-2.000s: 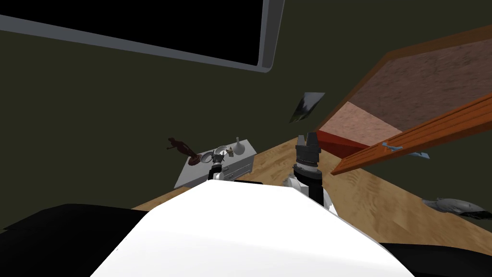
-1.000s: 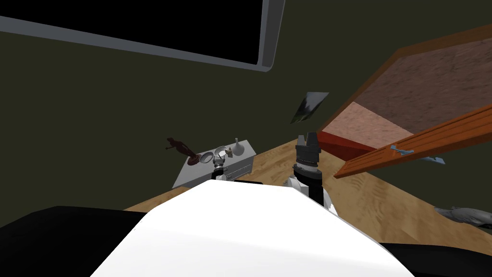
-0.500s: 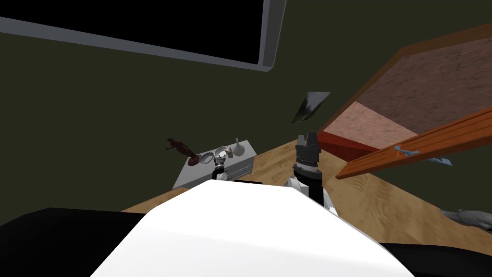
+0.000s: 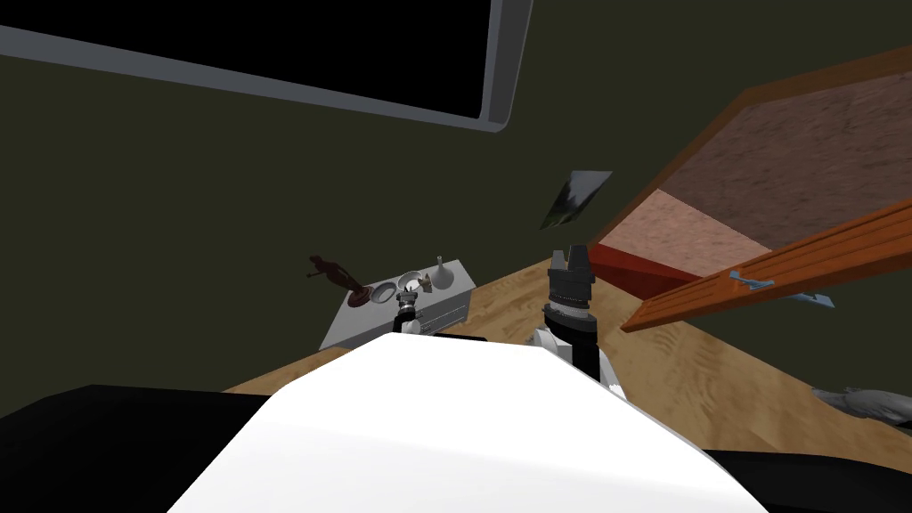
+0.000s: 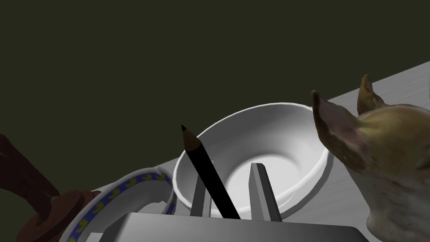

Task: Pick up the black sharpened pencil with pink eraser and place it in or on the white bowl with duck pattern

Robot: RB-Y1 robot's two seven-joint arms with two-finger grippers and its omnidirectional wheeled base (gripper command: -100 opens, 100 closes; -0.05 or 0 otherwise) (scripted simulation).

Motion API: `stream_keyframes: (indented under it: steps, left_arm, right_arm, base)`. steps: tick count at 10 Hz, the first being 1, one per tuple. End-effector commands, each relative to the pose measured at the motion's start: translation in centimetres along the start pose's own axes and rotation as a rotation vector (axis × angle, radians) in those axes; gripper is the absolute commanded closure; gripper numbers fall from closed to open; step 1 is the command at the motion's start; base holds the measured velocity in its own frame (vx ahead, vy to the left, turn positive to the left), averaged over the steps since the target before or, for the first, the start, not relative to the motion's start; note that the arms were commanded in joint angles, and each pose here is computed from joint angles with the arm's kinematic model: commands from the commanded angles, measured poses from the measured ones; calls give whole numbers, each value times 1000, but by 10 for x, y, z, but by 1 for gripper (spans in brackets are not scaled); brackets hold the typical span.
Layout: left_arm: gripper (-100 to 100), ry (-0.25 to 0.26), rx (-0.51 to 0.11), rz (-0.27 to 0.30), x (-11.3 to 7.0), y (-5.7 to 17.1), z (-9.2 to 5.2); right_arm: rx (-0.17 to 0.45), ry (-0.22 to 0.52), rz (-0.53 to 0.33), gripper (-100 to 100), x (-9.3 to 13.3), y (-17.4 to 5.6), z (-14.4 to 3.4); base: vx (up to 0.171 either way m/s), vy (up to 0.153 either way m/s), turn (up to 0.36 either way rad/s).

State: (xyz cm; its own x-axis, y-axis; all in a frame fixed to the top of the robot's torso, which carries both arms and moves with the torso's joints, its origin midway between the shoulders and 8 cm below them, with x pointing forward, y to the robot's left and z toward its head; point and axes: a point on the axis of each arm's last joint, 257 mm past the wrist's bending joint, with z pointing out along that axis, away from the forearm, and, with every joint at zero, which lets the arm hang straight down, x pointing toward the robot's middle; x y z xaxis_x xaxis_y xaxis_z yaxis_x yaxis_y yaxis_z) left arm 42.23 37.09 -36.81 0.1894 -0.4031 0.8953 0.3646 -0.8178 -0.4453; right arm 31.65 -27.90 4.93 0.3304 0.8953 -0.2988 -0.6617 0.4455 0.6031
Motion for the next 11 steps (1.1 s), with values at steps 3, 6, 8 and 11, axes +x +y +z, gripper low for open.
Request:
stream_keyframes:
  steps: [3, 6, 8, 11]
  left_arm:
    - [100, 0, 0, 4, -3, -2, -5]
    - [100, 15, -16, 32, -3, -8, -1]
    - [100, 29, -35, 59, 0, -18, 9]
    - [100, 25, -45, 66, 4, -30, 31]
  right_arm:
    - [0, 0, 0, 0, 0, 0, 0]
    - [0, 0, 0, 0, 0, 0, 0]
    - [0, 0, 0, 0, 0, 0, 0]
    - [0, 0, 0, 0, 0, 0, 0]
  base:
    - [-10, -10, -8]
    - [-71, -47, 28]
    - [-174, -58, 52]
    - [-117, 33, 40]
